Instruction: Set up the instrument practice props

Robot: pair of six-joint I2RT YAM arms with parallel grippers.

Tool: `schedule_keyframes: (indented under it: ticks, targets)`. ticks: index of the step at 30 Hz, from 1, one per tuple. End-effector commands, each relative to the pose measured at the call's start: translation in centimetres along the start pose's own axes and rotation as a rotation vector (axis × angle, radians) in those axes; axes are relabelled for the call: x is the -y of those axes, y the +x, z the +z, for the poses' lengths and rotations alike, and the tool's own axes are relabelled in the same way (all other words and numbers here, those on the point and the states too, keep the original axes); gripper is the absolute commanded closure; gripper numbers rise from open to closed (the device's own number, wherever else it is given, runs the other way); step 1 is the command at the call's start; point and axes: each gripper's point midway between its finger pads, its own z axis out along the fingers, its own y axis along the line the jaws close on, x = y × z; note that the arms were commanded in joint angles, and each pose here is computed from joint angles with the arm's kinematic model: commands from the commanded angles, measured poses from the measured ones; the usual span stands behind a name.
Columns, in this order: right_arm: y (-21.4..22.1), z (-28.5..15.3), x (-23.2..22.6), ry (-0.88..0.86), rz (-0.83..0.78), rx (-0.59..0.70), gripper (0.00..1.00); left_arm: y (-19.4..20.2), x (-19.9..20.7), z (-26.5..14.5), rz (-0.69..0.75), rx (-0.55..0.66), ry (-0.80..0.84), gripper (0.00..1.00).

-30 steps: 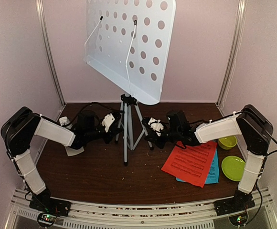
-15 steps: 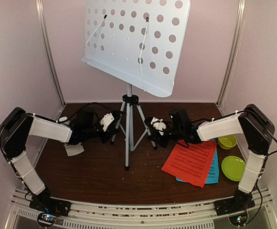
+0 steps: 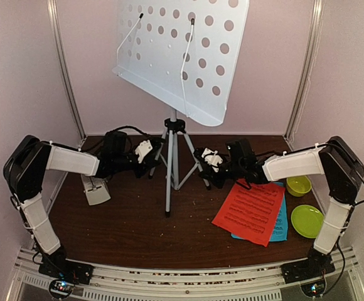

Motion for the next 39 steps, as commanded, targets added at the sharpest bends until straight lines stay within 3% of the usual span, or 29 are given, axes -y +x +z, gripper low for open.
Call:
schedule_keyframes:
  ticks: [1, 15, 20, 29, 34, 39]
  targets:
    - [0.6, -2.5, 6.2, 0.168, 0.036, -0.075, 1.00, 1.6, -10.5, -3.3, -0.024, -0.038, -0.301, 1.00]
    - [-1.4, -1.5, 9.1, 0.173, 0.002, -0.106, 1.00, 1.6, -10.3, -2.8, -0.074, -0.036, -0.271, 1.00]
    - [-2.3, -2.0, 9.3, 0.179, -0.086, -0.224, 1.00, 2.1, -10.4, -2.9, -0.084, -0.080, -0.280, 1.00]
    - [2.7, -0.1, 7.7, 0.142, -0.091, -0.413, 1.00, 2.7, -10.9, -2.5, -0.086, -0.121, -0.284, 1.00]
    - [-0.5, 1.1, 6.5, 0.157, 0.024, -0.287, 1.00, 1.2, -11.5, -2.5, -0.107, -0.081, -0.297, 1.00]
    - [0.5, 2.5, 4.4, 0.193, 0.081, -0.232, 1.00, 1.6, -10.8, -1.7, -0.129, -0.075, -0.295, 1.00]
